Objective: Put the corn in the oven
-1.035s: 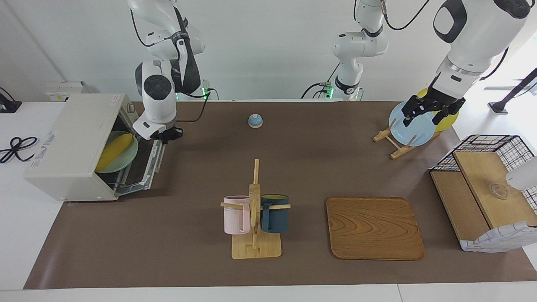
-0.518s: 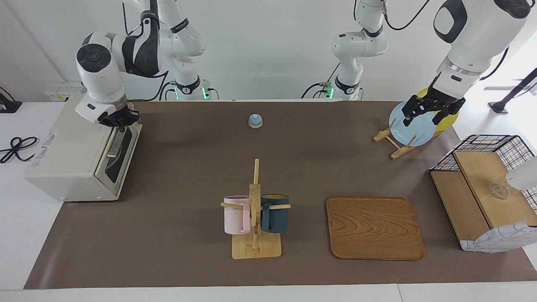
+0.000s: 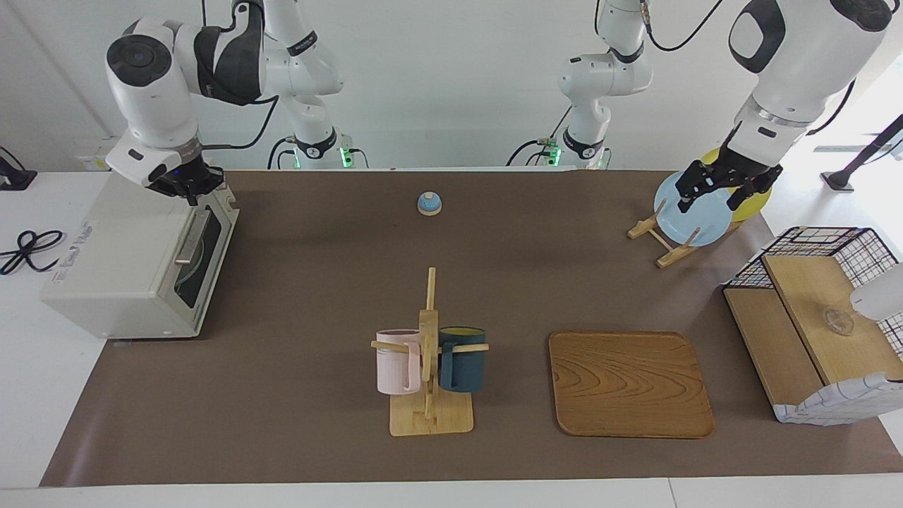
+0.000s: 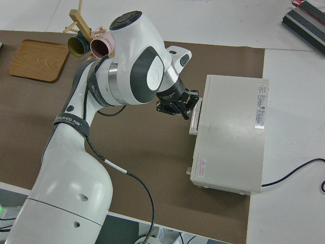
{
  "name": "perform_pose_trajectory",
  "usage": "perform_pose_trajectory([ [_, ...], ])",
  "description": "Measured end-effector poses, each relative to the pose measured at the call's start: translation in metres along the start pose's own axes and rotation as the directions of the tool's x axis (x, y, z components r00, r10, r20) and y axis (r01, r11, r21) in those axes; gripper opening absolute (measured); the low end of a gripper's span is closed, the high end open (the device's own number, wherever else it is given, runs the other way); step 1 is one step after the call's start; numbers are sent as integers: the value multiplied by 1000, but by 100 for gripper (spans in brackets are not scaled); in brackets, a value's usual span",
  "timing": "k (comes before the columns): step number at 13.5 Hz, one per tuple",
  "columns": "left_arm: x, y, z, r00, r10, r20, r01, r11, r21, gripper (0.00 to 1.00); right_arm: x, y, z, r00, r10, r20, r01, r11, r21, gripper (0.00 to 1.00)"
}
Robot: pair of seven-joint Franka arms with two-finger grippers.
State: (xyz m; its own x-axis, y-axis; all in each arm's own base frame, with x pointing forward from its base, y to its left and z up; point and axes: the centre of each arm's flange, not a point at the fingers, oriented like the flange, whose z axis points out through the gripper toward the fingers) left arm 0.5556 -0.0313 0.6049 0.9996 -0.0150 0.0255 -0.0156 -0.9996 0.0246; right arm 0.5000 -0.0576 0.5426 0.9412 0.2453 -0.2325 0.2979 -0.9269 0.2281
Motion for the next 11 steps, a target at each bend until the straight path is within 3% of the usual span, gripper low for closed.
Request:
perform_pose_trajectory([
  [4,0,0,0,1000,0,0,0,1000,0,100,1,-1,-37,999,21,-31,-17,995,102,1],
  [5,0,0,0,1000,0,0,0,1000,0,100,2,-1,-45,999,23,-29,-19,991,131,7],
  [8,0,0,0,1000,0,0,0,1000,0,100,5,-3,-56,999,23,-27,-17,982,190,41],
  [11,0,0,0,1000,0,0,0,1000,0,100,6,-2,-65,996,81,-35,-73,979,191,75],
])
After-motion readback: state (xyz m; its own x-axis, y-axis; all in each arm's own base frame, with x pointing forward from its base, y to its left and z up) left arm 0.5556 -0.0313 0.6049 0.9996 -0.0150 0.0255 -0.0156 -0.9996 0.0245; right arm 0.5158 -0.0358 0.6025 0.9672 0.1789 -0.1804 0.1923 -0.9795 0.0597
